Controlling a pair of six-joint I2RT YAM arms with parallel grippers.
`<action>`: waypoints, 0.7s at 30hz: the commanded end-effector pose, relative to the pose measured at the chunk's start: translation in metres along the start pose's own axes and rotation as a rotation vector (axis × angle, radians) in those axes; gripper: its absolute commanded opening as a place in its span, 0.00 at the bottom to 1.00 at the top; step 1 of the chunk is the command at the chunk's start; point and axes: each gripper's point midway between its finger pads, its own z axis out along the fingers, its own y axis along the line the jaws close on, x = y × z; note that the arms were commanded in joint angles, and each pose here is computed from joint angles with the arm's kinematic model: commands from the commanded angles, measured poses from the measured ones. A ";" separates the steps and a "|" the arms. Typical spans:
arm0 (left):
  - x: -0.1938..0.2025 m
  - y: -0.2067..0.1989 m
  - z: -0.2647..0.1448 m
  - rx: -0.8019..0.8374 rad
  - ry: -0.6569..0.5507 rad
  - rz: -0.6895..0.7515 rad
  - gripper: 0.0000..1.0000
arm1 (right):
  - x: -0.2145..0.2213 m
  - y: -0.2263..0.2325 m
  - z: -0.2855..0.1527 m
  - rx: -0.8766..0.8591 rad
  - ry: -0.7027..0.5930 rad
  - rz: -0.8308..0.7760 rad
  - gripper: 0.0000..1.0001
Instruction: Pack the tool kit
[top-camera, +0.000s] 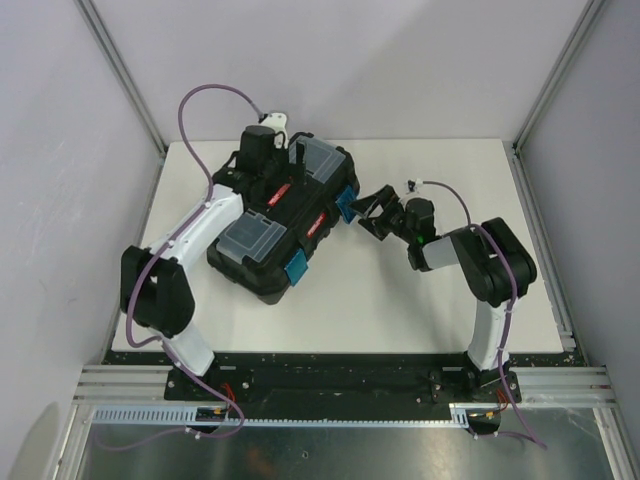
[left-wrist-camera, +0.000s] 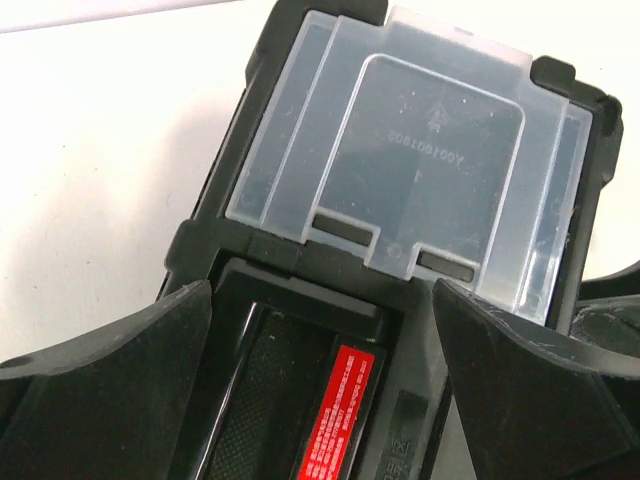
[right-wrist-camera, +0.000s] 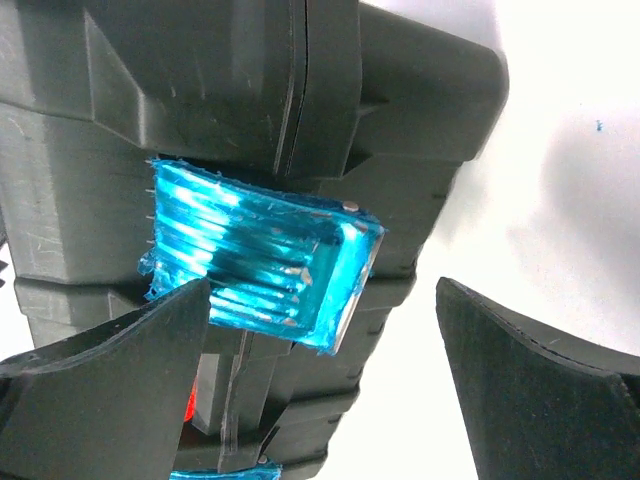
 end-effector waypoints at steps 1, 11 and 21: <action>0.011 0.030 -0.015 -0.086 0.066 -0.024 0.99 | -0.013 0.028 -0.009 -0.015 -0.037 -0.100 0.99; -0.043 0.065 -0.045 -0.126 -0.069 -0.084 0.99 | -0.037 0.049 -0.041 0.104 -0.099 -0.204 0.99; -0.051 0.138 -0.057 -0.209 -0.098 -0.235 0.99 | -0.062 0.006 -0.112 0.558 -0.159 -0.318 0.89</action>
